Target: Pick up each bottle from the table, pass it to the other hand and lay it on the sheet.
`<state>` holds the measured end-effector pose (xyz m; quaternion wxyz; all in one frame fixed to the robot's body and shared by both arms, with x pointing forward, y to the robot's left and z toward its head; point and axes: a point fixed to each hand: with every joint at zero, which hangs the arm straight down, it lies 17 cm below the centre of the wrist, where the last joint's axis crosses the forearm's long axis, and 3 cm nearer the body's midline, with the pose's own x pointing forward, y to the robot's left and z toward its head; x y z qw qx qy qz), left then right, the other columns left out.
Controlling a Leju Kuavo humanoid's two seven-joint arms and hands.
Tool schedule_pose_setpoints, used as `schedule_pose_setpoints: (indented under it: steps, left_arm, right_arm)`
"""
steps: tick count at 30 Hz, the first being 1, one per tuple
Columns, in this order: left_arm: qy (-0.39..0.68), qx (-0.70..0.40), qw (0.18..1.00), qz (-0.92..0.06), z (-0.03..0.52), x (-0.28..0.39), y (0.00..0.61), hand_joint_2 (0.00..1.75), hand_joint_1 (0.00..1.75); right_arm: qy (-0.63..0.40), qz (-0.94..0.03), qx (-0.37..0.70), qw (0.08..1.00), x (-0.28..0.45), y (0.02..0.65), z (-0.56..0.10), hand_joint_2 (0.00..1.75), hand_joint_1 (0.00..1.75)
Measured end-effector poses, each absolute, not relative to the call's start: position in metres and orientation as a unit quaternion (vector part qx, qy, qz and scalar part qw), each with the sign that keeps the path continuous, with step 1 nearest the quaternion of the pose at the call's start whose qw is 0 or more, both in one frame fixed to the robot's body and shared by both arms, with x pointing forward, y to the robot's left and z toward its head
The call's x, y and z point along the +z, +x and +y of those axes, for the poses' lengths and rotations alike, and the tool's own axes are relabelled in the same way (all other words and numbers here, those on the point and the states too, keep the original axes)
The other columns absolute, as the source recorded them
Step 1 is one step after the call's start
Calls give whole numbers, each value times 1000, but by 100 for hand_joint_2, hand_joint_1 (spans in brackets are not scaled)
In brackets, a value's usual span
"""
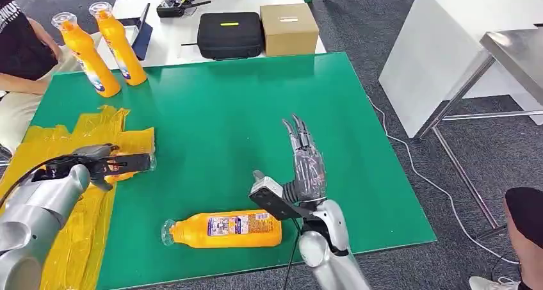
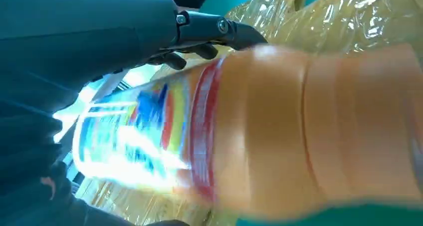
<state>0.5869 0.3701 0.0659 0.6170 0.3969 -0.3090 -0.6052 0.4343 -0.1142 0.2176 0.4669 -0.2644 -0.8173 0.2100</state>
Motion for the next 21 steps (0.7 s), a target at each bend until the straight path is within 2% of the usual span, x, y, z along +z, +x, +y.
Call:
schedule_pose_setpoints:
  steps: [9,21]
  left_arm:
    - [405,-570,577,-421,330,106,614,175,0]
    - [452,-516,530,-498,304,177,634,175,0]
  right_arm:
    - [-276,-808,214,475,209,432,-121,175,0]
    - [-291,-800,214,478,205,428,-130,175,0]
